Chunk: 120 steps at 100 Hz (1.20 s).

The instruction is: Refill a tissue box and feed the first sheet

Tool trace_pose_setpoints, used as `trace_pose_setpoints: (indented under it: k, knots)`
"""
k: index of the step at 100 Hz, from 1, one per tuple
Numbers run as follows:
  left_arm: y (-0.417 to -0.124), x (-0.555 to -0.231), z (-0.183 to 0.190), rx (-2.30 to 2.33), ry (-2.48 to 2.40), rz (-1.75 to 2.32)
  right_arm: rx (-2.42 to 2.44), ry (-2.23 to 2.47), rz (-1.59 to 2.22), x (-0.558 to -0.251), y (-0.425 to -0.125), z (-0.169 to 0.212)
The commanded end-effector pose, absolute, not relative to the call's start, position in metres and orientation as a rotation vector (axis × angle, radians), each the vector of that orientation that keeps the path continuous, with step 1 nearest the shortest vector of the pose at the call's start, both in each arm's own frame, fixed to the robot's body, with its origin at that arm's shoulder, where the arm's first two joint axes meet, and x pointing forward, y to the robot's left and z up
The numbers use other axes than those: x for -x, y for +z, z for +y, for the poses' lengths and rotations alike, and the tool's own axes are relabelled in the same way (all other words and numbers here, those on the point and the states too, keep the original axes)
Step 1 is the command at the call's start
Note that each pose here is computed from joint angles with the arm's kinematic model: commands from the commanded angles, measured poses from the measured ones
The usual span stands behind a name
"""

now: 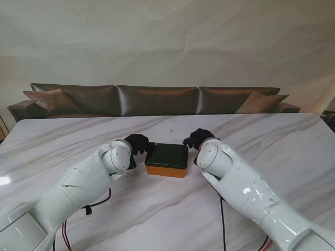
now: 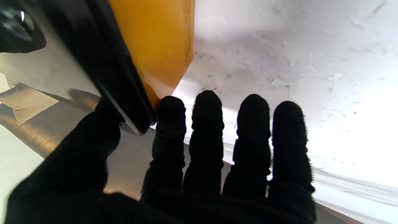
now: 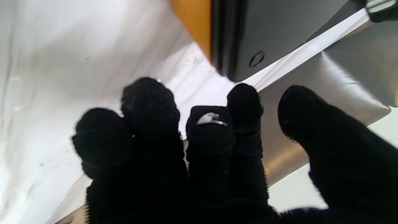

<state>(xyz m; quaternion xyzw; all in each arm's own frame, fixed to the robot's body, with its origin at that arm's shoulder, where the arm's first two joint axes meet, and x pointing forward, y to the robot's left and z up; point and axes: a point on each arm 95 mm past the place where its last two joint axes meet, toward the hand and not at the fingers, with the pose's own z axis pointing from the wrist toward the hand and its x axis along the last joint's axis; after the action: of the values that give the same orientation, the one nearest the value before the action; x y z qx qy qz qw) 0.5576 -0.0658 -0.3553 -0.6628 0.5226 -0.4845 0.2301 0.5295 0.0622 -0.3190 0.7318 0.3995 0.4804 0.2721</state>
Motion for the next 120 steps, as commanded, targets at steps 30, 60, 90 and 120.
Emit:
trace_pose_setpoints:
  k: [30,60,90,120]
  knots:
    - [-0.37,-0.548,-0.063,1.859,-1.282,1.469,-2.031,1.307,1.147,-0.52,-0.331,0.078]
    - [-0.37,-0.549,-0.064,1.859,-1.285,1.47,-2.063,1.283,1.169,-0.52,-0.345,0.08]
    - [-0.369,-0.548,-0.063,1.861,-1.28,1.469,-2.12,1.242,1.168,-0.522,-0.364,0.079]
    - [-0.371,-0.549,-0.062,1.862,-1.274,1.467,-2.124,1.231,1.174,-0.52,-0.375,0.079]
